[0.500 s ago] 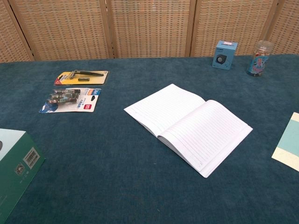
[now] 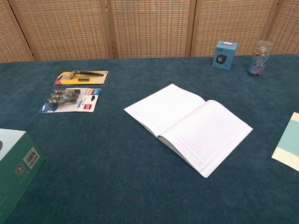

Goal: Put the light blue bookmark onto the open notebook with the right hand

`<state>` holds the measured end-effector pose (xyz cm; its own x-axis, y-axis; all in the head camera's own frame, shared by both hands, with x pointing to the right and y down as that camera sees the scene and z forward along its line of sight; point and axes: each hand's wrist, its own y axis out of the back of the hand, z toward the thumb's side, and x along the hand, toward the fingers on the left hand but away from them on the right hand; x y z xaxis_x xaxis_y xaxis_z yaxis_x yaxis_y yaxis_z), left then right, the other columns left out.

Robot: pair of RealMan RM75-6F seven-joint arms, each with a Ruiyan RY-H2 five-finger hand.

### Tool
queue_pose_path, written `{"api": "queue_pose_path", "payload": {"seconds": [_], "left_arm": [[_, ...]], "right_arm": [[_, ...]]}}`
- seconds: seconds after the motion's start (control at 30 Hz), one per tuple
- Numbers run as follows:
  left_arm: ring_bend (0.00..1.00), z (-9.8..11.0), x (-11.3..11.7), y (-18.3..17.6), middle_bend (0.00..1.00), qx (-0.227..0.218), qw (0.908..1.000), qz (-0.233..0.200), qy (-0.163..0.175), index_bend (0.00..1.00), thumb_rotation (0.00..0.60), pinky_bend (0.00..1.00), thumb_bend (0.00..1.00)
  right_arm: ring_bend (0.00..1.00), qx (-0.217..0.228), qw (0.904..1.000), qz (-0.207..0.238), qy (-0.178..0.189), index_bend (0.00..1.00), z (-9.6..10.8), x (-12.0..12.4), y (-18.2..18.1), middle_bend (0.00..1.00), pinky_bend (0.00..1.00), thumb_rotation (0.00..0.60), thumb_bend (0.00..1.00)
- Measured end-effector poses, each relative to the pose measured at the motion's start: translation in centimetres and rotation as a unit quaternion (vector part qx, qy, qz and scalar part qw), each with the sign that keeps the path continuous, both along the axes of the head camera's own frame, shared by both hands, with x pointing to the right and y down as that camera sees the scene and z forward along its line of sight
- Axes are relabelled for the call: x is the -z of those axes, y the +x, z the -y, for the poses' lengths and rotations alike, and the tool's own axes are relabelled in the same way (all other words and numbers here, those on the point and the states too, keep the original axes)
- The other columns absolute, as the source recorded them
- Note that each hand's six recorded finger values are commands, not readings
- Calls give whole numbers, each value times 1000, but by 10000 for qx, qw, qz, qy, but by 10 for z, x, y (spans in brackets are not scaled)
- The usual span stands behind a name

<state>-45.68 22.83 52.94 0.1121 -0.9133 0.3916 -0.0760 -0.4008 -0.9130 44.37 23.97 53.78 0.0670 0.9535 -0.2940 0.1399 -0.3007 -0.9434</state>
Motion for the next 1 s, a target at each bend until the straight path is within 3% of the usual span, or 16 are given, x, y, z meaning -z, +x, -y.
{"api": "queue_pose_path", "payload": {"seconds": [0.1, 0.13, 0.2, 0.33, 0.6, 0.8, 1.0], "left_arm": [[0, 1, -1, 0, 0, 30, 10000, 7, -23, 0, 600, 0, 0], [0, 2, 0, 0, 0, 41, 10000, 6, -27, 0, 600, 0, 0], [0, 3, 0, 1, 0, 46, 10000, 14, -17, 0, 600, 0, 0], [0, 5, -1, 2, 0, 81, 10000, 49, -24, 0, 600, 0, 0], [0, 10, -5, 0, 0, 233, 9996, 107, -69, 0, 600, 0, 0], [0, 12, -8, -2, 0, 308, 9994, 140, -111, 0, 600, 0, 0], [0, 12, -12, 1, 0, 276, 9993, 185, -198, 0, 600, 0, 0]], "right_arm": [[0, 257, 9994, 210, -65, 23, 13, -6, -5, 0, 26, 600, 769], [0, 343, 9990, 287, -88, 45, 18, -9, -7, 0, 26, 600, 906], [0, 544, 9972, 483, -148, 74, 30, -15, -12, 0, 26, 600, 998], [0, 934, 9931, 616, -341, 84, 61, -33, -18, 3, 28, 600, 1000], [0, 1465, 9827, 104, -1132, 170, 99, -88, -32, 84, 65, 600, 1000], [0, 1731, 9702, -339, -1663, 173, 108, -126, -39, 86, 87, 600, 1000], [0, 1813, 9614, -678, -1955, 173, 105, -156, -42, 87, 103, 600, 1000]]}}
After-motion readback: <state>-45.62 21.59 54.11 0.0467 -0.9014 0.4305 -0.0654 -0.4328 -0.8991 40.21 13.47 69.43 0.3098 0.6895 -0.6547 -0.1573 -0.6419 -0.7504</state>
